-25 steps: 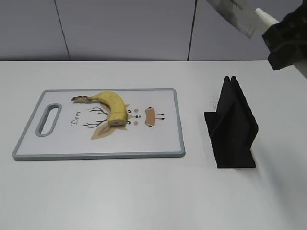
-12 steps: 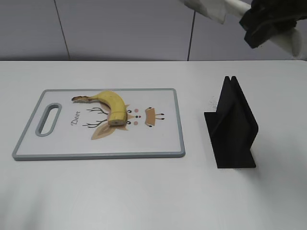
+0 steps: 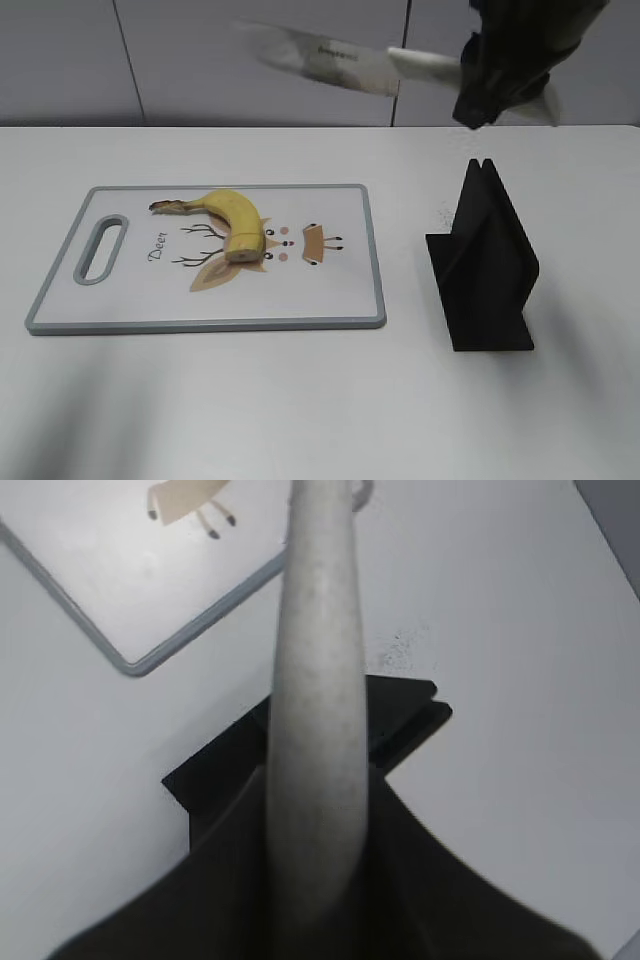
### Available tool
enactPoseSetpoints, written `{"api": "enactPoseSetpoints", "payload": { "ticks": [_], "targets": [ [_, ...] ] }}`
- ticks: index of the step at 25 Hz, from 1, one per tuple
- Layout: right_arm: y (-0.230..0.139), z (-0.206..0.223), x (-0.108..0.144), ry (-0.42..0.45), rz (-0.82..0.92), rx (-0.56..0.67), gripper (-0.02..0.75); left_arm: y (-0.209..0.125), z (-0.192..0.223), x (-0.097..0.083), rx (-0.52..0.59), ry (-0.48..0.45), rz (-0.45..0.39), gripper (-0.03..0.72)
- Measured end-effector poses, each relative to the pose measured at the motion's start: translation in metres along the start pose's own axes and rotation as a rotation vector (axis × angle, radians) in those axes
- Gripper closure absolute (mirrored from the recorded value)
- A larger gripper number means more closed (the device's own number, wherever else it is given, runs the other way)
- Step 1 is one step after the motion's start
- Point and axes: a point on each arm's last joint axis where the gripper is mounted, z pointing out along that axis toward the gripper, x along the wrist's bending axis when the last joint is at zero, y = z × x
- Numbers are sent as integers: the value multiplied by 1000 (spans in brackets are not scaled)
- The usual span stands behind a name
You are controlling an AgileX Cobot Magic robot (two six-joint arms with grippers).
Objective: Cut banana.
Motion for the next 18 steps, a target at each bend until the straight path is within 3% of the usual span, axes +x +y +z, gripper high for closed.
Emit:
{"api": "enactPoseSetpoints", "payload": {
  "ticks": [7, 14, 18],
  "targets": [
    [11, 25, 12, 154, -293, -56, 566, 31, 39, 3, 34, -167, 251, 97],
    [21, 61, 17, 253, -383, -80, 566, 42, 84, -2, 67, -331, 448, 97],
    [34, 71, 13, 258, -390, -97, 567, 36, 112, -5, 97, -389, 505, 97]
  ]
}}
